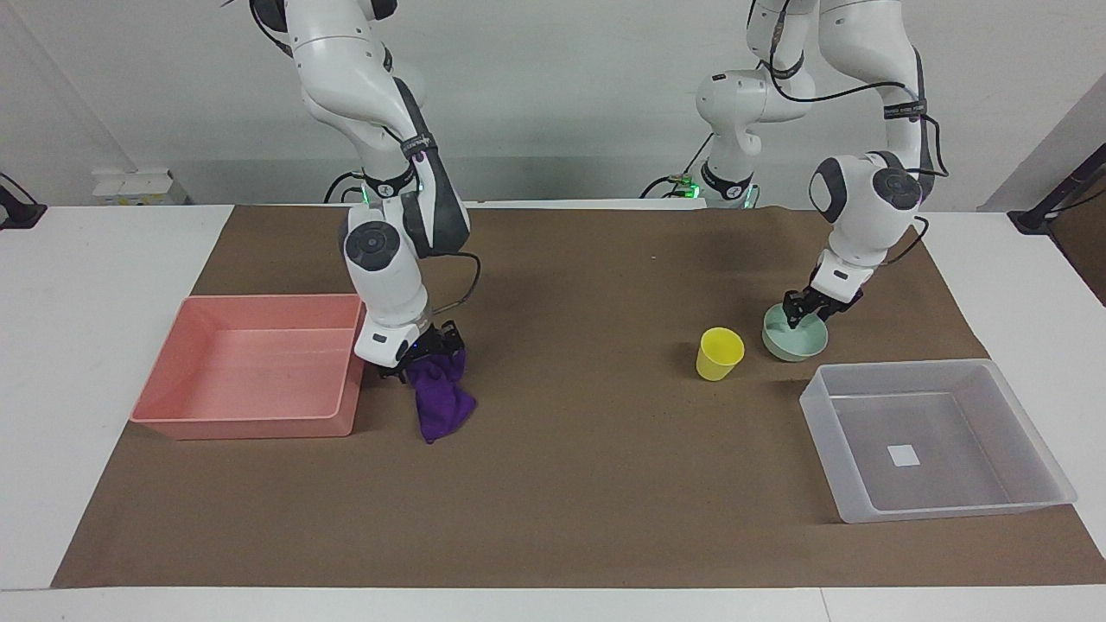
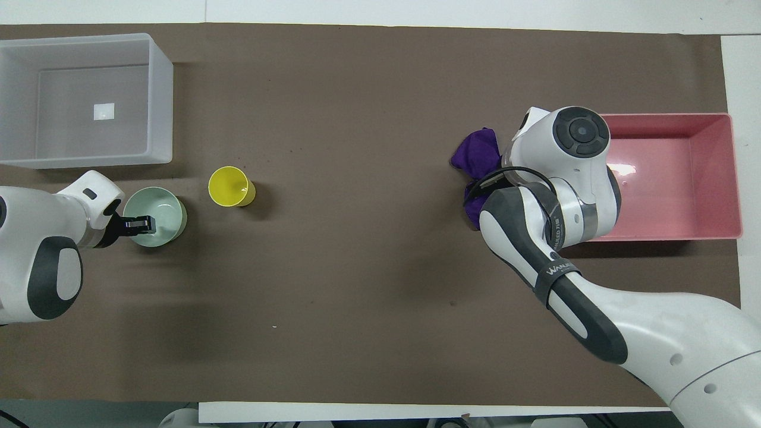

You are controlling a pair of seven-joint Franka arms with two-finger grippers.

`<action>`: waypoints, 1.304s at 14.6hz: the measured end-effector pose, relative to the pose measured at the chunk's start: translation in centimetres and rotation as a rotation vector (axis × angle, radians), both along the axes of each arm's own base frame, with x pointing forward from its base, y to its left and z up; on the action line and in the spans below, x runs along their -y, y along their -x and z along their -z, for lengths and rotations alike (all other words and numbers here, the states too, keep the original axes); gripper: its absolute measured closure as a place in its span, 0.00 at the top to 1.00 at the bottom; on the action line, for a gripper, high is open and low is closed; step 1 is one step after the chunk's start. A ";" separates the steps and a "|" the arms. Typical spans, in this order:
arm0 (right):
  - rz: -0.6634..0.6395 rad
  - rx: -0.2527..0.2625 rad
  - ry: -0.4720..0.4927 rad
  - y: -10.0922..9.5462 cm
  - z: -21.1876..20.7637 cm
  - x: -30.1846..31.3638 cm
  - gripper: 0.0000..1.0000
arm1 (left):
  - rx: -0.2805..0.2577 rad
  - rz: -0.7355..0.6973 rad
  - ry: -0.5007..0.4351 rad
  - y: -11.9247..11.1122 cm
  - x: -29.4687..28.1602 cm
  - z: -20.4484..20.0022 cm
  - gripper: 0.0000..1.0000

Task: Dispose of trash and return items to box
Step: 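Grasp the green bowl with the left gripper while the right gripper grasps the cloth, then place the green bowl in the clear bin while the right gripper drops the cloth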

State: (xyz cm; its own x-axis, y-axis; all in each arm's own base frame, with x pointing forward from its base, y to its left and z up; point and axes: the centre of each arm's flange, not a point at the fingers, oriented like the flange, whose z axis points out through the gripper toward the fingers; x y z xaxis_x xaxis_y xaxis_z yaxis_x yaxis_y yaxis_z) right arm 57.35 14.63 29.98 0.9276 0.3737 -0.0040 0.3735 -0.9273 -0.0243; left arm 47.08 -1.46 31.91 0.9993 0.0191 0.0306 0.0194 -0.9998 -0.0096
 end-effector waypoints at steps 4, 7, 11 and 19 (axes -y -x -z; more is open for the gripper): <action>0.018 -0.008 0.002 0.1 0.1 0.0 0.42 | -0.023 -0.011 -0.001 -1.0 0.2 -2.8 0.04; 0.031 -0.002 0.001 -0.1 -0.4 0.0 0.11 | -0.060 -0.026 0.000 -2.6 -0.1 -12.0 0.04; 0.043 0.005 0.001 -1.1 -4.7 0.5 0.08 | 0.060 -0.107 0.074 -7.9 -1.8 -20.6 0.04; 0.132 -0.004 0.009 -1.1 -19.8 6.1 0.08 | 0.110 -0.210 0.082 -19.3 -6.6 -6.9 0.04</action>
